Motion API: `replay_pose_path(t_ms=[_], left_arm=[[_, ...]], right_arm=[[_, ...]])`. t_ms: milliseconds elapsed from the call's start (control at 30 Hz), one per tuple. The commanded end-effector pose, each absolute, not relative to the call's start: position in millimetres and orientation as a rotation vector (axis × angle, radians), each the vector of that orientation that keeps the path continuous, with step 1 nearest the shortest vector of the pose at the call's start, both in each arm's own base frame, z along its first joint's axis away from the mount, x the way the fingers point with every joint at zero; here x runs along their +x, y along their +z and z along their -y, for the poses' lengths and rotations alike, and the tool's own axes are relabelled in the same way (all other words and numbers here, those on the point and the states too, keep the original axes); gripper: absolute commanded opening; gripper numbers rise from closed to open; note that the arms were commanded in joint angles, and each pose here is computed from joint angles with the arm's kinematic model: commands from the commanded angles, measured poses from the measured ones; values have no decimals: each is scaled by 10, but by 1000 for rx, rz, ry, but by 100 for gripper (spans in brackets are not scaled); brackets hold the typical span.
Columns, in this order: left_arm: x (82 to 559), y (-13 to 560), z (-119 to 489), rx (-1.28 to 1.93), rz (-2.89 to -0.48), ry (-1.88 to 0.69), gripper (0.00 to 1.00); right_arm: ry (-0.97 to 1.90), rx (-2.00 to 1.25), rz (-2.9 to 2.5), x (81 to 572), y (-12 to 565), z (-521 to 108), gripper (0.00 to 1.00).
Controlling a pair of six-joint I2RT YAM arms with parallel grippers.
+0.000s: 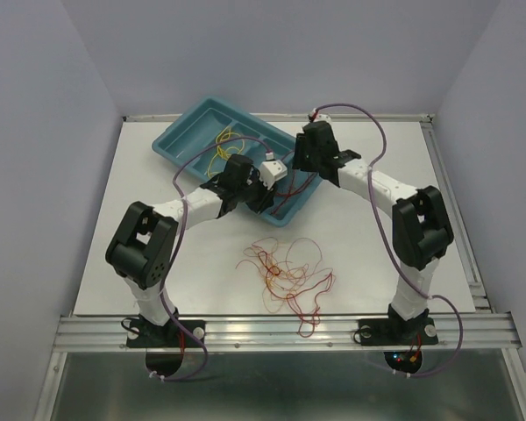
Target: Untangle the cables
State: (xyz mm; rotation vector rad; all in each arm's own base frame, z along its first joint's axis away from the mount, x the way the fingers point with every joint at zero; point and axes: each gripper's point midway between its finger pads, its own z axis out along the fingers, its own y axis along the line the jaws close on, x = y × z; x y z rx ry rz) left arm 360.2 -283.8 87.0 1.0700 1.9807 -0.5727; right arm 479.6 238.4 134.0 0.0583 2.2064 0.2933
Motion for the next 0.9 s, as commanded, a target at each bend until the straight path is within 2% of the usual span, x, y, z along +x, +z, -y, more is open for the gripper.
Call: replay_pose_path(t_ms=[0,133,200,300,333,500,600,667,867], left_arm=[[3657,1254,2832,1042,-1874,-540,40],[3641,1350,2788,1028,-1851,-518,40],[3622,1461,2744,1014,-1822,-499,44],[3573,1555,2669,1007,-1789,-472,55],[3544,1721,2644,994,-1745,-465,62],[3158,1942,2597,1131,-1628,-510,79],[2761,1887,2628,1301,-1600,-575,80],[2408,1724,2683,1472,-1542,-600,80],[2051,1151,2715,1673,-1529,-480,76]], right_arm=[[314,107,-2019,4777,2270,-2241,55],[297,127,-2015,4684,2369,-2144,70],[300,136,-2005,4584,2443,-2083,76],[339,125,-1991,4404,2582,-2041,77],[385,97,-2004,4320,2575,-2096,77],[527,-109,-2145,3766,2182,-2307,76],[528,-223,-2191,3423,1943,-2360,76],[540,-233,-2171,3312,1980,-2342,75],[561,-188,-2112,3230,2047,-2265,75]])
